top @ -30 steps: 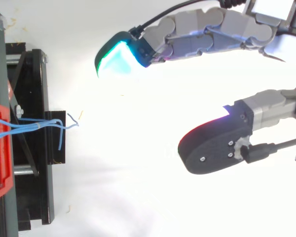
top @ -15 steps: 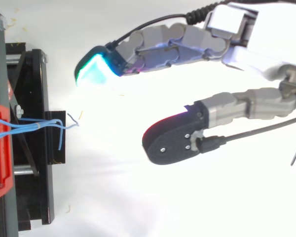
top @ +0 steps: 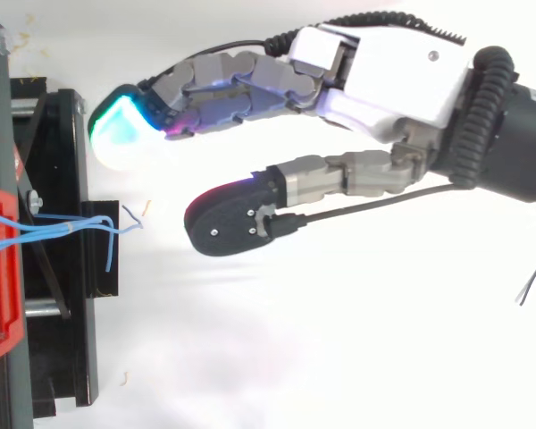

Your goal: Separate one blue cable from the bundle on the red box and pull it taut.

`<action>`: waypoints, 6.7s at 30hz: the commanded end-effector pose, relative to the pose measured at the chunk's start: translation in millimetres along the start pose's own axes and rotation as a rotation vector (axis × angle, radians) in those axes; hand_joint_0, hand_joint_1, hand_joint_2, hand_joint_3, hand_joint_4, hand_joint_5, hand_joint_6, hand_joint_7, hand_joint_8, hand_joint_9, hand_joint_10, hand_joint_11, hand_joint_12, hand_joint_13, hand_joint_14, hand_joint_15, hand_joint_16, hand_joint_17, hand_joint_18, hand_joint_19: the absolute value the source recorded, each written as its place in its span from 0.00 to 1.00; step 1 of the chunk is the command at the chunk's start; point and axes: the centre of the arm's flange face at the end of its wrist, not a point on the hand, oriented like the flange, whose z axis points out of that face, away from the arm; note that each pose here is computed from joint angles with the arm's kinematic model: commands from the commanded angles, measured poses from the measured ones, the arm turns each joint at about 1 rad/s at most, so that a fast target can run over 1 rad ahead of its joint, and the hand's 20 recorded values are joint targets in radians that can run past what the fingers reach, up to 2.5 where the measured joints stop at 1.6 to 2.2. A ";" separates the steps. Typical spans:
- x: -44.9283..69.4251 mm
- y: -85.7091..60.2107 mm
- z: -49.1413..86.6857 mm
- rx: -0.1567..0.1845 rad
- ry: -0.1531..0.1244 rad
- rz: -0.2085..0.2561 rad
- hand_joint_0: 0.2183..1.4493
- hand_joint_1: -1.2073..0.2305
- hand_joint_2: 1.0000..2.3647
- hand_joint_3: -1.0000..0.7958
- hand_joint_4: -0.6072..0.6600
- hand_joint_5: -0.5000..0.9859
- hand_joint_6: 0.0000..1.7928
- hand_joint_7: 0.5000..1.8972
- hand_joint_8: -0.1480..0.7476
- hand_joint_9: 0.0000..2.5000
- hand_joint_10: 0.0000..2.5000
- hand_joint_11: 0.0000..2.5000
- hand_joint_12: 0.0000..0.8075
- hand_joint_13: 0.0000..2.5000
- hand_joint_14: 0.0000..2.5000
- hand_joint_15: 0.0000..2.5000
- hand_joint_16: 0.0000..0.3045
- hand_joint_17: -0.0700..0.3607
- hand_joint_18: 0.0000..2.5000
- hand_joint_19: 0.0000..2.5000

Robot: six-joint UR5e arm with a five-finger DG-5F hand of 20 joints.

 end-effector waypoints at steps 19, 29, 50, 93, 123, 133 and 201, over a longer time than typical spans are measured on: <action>39.5 -85.3 43.5 -0.128 -0.004 0.039 0.20 0.45 0.00 0.28 0.66 0.23 0.28 0.15 0.41 0.26 0.00 0.00 0.40 0.17 0.00 0.04 0.20 0.48 0.06 0.17; 54.1 -82.0 40.7 -0.137 0.020 0.037 0.23 0.43 0.00 0.28 0.68 0.27 0.28 0.24 0.41 0.31 0.00 0.02 0.39 0.21 0.00 0.07 0.19 0.46 0.11 0.20; 65.6 -60.5 46.8 -0.176 0.077 0.093 0.28 0.40 0.00 0.30 0.68 0.30 0.28 0.36 0.40 0.36 0.00 0.05 0.37 0.25 0.00 0.09 0.18 0.44 0.14 0.21; 53.3 -4.8 34.7 -0.137 0.110 0.073 0.32 0.31 0.02 0.43 0.54 0.26 0.50 0.34 0.41 0.38 0.01 0.13 0.38 0.28 0.01 0.12 0.17 0.43 0.19 0.23; 61.2 3.9 35.8 -0.157 0.120 0.081 0.31 0.42 0.01 0.33 0.53 0.29 0.50 0.37 0.40 0.49 0.01 0.16 0.40 0.35 0.01 0.16 0.17 0.43 0.26 0.26; 56.7 -12.9 32.3 -0.075 0.120 0.053 0.31 0.33 0.01 0.36 0.55 0.27 0.50 0.31 0.41 0.45 0.01 0.17 0.40 0.34 0.01 0.16 0.17 0.43 0.25 0.26; 34.8 15.7 18.8 0.106 0.131 0.114 0.20 0.26 0.00 0.28 0.50 0.26 0.50 0.20 0.40 0.45 0.01 0.18 0.41 0.39 0.01 0.16 0.18 0.46 0.31 0.26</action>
